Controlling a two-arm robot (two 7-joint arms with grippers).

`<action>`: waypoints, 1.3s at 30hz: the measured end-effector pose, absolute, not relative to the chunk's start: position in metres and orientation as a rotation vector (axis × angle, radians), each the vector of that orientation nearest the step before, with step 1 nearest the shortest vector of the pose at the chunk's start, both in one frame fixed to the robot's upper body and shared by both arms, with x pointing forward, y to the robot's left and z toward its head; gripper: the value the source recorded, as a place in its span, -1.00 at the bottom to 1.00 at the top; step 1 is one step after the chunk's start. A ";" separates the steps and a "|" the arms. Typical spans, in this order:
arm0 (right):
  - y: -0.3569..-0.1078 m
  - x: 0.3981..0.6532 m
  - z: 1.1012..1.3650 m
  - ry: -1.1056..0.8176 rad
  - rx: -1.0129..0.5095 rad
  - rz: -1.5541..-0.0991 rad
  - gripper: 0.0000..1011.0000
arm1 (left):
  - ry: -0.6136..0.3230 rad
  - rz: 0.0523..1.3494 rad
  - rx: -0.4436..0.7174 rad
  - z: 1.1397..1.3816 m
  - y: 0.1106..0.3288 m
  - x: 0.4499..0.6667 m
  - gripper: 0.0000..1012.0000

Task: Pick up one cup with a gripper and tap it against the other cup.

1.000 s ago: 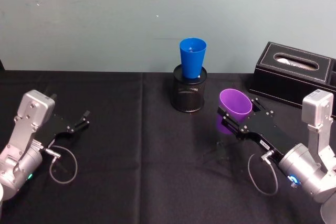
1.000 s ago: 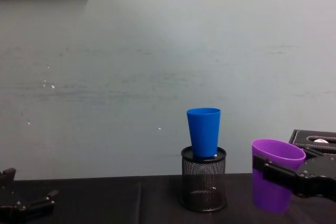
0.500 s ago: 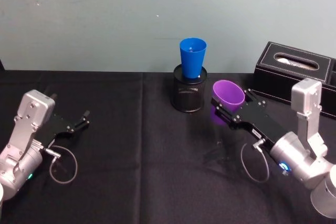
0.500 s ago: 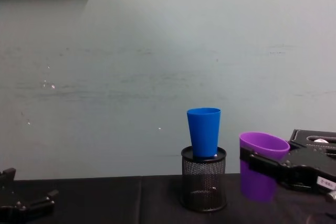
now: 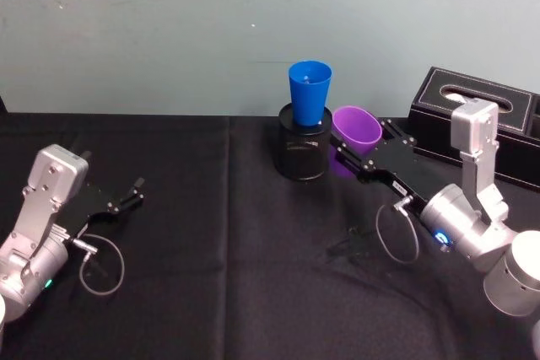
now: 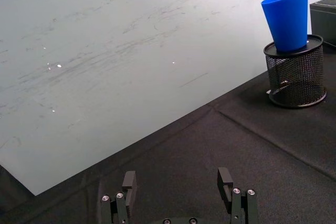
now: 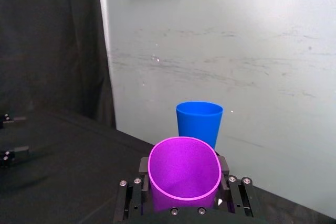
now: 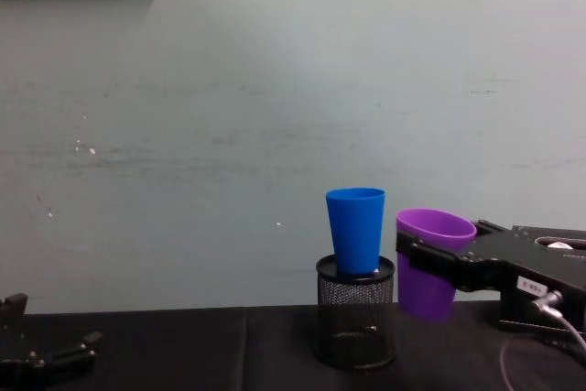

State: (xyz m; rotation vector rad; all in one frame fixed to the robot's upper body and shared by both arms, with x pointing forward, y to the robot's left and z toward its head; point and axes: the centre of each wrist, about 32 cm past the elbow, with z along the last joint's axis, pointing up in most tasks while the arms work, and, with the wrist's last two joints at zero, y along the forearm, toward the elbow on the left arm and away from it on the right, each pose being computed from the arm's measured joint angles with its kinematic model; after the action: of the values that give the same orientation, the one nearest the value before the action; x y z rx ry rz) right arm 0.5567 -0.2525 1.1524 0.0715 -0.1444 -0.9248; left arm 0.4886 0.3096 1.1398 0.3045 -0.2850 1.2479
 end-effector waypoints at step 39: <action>-0.237 0.607 1.174 -0.169 0.077 -0.895 0.45 | -0.285 1.248 0.304 1.140 0.310 0.489 1.00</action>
State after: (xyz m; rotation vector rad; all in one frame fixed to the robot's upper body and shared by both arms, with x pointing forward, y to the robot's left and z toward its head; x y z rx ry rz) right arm 0.6072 -0.2366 1.1735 0.0773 -0.1690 -0.8953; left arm 0.4886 0.3097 1.1398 0.3044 -0.2851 1.2480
